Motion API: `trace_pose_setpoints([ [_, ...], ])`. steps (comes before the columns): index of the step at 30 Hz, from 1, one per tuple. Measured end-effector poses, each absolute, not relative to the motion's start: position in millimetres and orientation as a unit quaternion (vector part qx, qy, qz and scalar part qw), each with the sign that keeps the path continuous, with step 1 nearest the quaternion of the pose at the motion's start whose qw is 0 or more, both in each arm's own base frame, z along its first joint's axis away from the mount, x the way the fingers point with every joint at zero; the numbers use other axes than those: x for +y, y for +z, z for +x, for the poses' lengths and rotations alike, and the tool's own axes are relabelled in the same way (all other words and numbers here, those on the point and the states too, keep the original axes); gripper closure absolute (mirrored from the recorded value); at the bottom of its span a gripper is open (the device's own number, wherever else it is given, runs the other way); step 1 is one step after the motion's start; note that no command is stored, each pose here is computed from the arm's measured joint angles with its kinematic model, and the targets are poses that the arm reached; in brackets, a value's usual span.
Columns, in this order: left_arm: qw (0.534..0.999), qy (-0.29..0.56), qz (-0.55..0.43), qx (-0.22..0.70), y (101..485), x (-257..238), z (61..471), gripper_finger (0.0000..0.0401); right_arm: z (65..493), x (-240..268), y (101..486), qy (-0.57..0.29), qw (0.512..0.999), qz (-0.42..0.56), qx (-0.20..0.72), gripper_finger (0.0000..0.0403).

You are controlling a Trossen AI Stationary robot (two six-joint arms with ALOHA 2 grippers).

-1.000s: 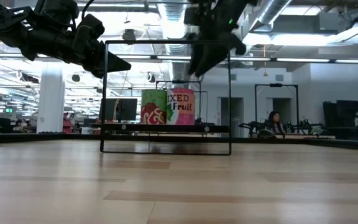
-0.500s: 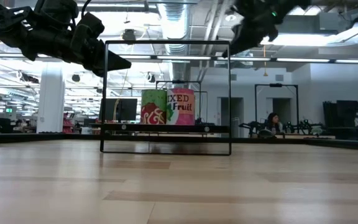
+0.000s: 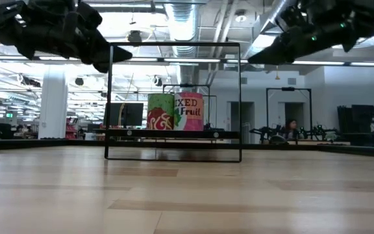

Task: Pick and place cans onto a shelf
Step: Return to Home Position

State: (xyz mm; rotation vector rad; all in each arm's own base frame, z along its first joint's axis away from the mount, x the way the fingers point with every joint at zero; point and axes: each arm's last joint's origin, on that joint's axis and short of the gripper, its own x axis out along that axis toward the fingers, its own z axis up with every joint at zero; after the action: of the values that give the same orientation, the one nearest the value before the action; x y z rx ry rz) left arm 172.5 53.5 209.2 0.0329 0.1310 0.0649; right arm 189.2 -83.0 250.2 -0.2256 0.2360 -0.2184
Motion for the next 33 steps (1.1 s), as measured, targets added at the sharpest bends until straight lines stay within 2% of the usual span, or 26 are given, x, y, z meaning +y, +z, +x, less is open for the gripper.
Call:
trace_pose_setpoints([
  [8, 0.996, 0.059, 0.028, 0.054, 220.6, 48.6, 154.3, 0.0399, 169.8, -89.0, 231.3, -0.108, 0.986, -0.1, 0.079, 0.0396],
  [16, 0.997, 0.072, 0.027, 0.03, 229.4, 45.3, 143.2, 0.0399, 149.8, -90.6, 211.5, -0.133, 0.985, -0.104, 0.042, 0.0389],
  [22, 0.996, 0.073, 0.027, 0.031, 229.1, 45.3, 143.0, 0.0399, 134.7, -88.6, 198.5, -0.15, 0.984, -0.099, -0.004, 0.0394],
  [30, 0.995, 0.095, 0.027, 0.033, 228.6, 46.6, 143.0, 0.0399, 123.4, -81.8, 188.1, -0.155, 0.983, -0.095, -0.021, 0.039],
  [33, 0.995, 0.096, 0.025, 0.007, 218.4, 46.4, 142.2, 0.0399, 122.4, -81.0, 189.5, -0.156, 0.982, -0.098, -0.028, 0.0393],
])
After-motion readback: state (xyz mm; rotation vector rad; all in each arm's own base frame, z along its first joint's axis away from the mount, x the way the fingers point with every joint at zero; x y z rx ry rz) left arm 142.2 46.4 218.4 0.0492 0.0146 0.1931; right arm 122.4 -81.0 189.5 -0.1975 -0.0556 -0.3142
